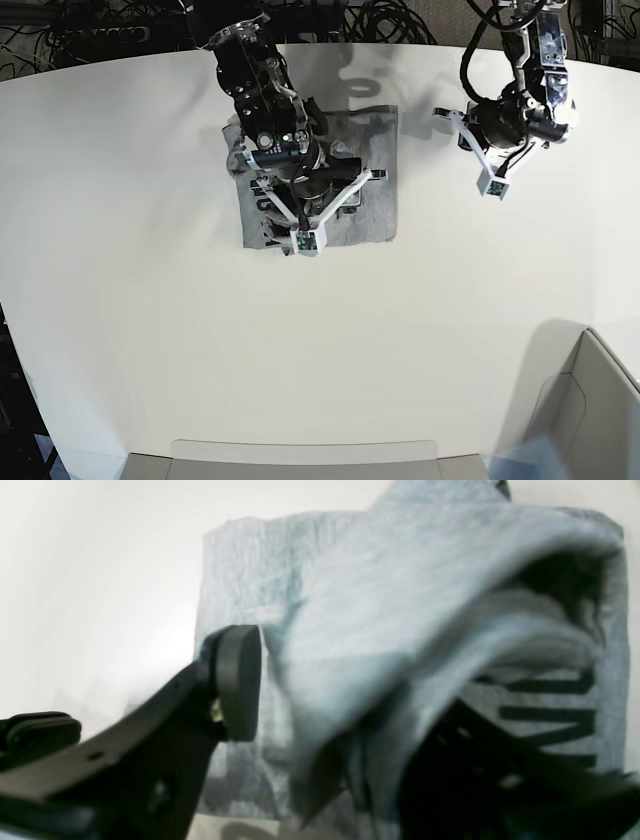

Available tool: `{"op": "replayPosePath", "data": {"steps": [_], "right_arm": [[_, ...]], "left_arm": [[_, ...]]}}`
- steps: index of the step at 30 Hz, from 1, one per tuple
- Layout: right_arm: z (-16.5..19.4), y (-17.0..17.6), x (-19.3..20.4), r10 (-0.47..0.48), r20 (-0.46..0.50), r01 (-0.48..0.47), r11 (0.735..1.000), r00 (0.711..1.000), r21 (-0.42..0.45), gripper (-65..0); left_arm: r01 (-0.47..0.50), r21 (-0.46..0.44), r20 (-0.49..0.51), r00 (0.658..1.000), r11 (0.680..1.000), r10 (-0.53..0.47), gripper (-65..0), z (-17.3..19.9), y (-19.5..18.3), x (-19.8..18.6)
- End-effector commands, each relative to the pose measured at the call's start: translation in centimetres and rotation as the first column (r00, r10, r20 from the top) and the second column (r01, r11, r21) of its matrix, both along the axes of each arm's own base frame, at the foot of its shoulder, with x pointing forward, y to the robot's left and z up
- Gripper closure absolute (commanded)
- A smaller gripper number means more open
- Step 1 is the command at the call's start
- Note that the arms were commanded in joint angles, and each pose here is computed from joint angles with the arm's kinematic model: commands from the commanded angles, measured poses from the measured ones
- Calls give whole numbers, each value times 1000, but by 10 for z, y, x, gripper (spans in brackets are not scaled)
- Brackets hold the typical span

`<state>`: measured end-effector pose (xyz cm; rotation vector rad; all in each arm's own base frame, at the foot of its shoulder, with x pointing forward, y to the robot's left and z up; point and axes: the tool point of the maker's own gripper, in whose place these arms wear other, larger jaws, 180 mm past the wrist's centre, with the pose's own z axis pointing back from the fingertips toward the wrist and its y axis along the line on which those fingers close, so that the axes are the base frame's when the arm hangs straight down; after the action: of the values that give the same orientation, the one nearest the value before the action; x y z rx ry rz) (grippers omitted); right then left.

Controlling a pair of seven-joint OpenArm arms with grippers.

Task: Fold the T-shirt properly
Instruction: 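Flatten and tuck the folded bundle with the right gripper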

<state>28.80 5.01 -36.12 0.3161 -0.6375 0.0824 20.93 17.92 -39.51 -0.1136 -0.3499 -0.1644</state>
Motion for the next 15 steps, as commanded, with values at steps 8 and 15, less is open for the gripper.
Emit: {"op": "replayPosePath", "data": {"steps": [8,15], "right_arm": [[33,30,12,20,85,-24,999,996,40,-301],[28,54,12,68,15,-68,997,998,-23,-301]], "left_arm": [[8,4,32,999,1000,-8,-51,7,1,7],[8,4,15,1000,1000,-8,-51,3,1,0]]}}
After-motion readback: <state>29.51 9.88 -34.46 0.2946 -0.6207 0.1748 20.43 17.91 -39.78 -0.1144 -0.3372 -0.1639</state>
